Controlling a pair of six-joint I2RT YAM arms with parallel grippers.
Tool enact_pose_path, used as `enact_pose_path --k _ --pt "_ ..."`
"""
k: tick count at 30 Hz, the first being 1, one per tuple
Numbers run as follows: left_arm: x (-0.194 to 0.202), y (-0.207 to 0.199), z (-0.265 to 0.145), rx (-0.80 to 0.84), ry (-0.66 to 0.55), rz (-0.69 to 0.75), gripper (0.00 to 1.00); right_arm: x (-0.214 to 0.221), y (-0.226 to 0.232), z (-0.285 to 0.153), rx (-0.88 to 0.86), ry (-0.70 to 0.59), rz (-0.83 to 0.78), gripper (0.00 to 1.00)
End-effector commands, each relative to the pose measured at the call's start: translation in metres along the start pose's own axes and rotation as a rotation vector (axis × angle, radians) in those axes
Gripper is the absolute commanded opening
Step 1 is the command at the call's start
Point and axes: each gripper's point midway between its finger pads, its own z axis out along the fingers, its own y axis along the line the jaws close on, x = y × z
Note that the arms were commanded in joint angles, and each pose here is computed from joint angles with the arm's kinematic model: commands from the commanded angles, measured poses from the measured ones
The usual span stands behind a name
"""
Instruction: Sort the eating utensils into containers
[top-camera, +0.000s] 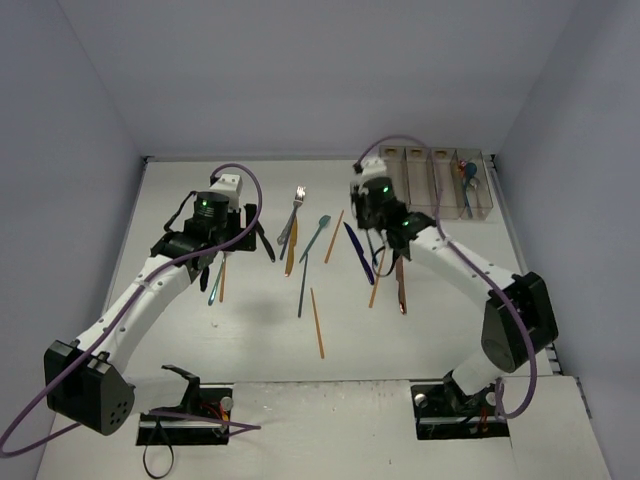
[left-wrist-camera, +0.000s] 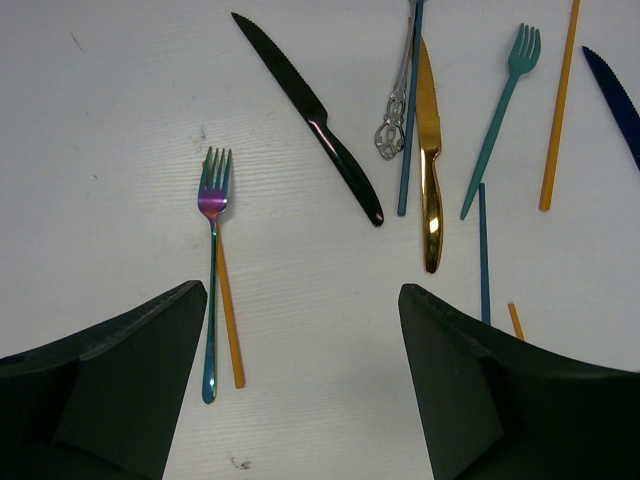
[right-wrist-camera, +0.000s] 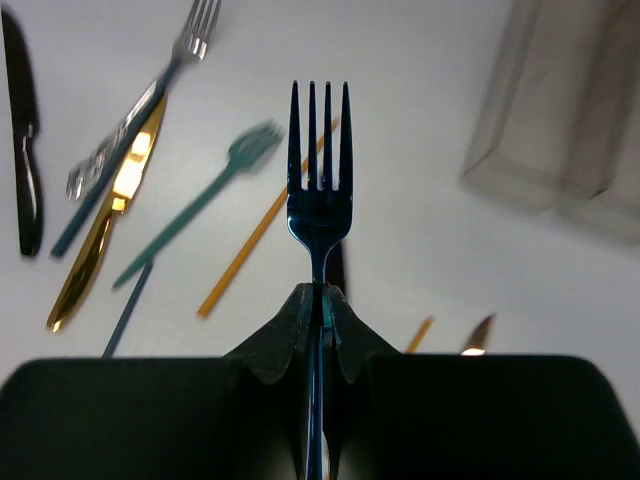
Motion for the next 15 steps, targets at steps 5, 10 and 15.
enact_pose_path --k 5,10,15 --pt "-0.018 -0.004 -0.002 0.015 -0.056 -0.020 0.75 -0.134 -0.176 -0.011 0.329 -0.234 -0.129 0.00" --pt "-0.014 -0.005 0.003 0.017 -0.037 -0.019 0.75 -0.152 -0.245 0.022 0.359 -0.247 -0.074 0.00" --pt "-0.011 -0.003 0.008 0.003 -0.018 -0.008 0.75 -0.154 -0.287 0.054 0.381 -0.248 -0.048 0.00"
